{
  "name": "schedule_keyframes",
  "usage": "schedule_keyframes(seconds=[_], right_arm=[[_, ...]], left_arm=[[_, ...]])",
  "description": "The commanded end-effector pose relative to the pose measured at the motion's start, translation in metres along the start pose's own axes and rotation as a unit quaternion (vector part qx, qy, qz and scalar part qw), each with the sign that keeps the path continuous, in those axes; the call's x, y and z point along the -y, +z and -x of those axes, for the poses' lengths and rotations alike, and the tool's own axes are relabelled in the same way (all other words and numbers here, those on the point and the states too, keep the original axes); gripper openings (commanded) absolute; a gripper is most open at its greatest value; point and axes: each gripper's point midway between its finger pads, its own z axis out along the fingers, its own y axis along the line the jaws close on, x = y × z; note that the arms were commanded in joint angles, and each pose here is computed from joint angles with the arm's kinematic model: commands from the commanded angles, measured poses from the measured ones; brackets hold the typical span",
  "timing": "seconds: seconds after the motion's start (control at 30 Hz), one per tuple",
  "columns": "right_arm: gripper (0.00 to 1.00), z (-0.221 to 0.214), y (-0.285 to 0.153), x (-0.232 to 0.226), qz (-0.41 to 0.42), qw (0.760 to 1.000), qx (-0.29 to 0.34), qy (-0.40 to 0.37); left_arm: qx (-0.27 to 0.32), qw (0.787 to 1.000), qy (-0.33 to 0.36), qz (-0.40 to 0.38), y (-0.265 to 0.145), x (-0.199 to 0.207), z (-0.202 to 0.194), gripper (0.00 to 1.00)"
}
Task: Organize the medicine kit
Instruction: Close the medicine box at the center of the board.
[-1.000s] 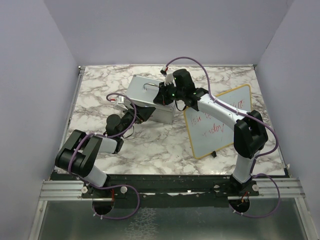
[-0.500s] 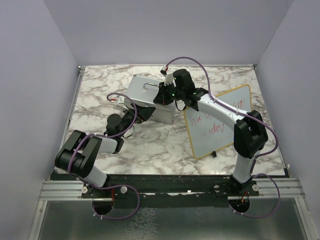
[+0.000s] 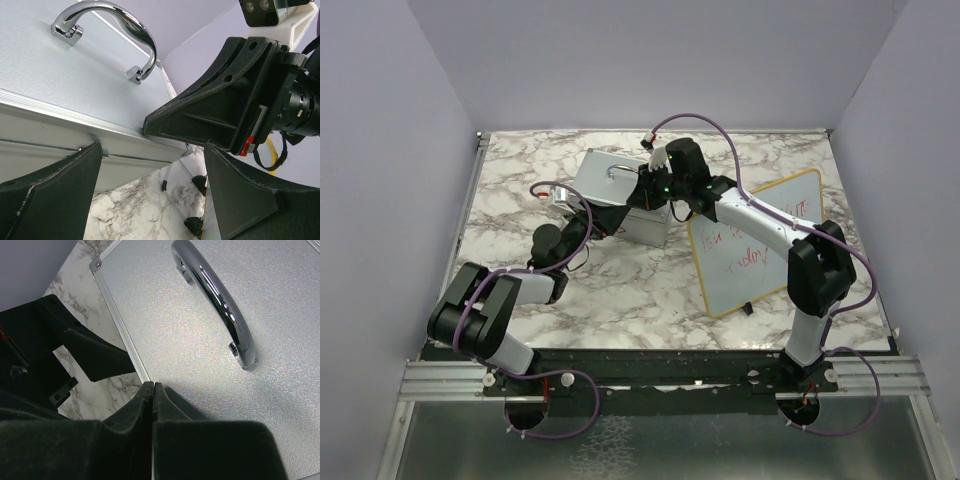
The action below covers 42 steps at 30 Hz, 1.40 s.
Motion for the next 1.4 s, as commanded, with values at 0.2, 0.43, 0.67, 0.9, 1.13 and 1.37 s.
schedule_keyframes(seconds=[0.2, 0.43, 0.67, 0.9, 1.13, 1.37], right_arm=[[0.05, -0.002, -0.004, -0.005, 0.003, 1.0, -0.005, 0.001], [0.05, -0.001, -0.005, -0.005, 0.003, 1.0, -0.004, 0.001], [0.05, 0.005, -0.007, -0.006, 0.001, 1.0, 0.0, -0.003], [0.05, 0.011, -0.009, -0.008, 0.0, 1.0, 0.005, -0.006], [0.05, 0.012, -0.009, -0.008, 0.0, 1.0, 0.006, -0.005], [0.05, 0.011, -0.007, -0.006, -0.003, 1.0, 0.005, -0.005]], left_arm=[[0.014, 1.0, 0.016, -0.003, 0.002, 0.005, 0.007, 0.83], [0.018, 1.0, 0.024, -0.004, 0.002, 0.013, 0.015, 0.84], [0.023, 0.999, 0.04, 0.025, -0.003, 0.018, 0.028, 0.86], [-0.022, 0.991, 0.08, 0.109, -0.018, 0.002, 0.026, 0.75], [-0.074, 0.978, 0.101, 0.168, -0.033, -0.023, 0.009, 0.26], [-0.124, 0.972, 0.101, 0.172, -0.026, -0.038, -0.012, 0.0]])
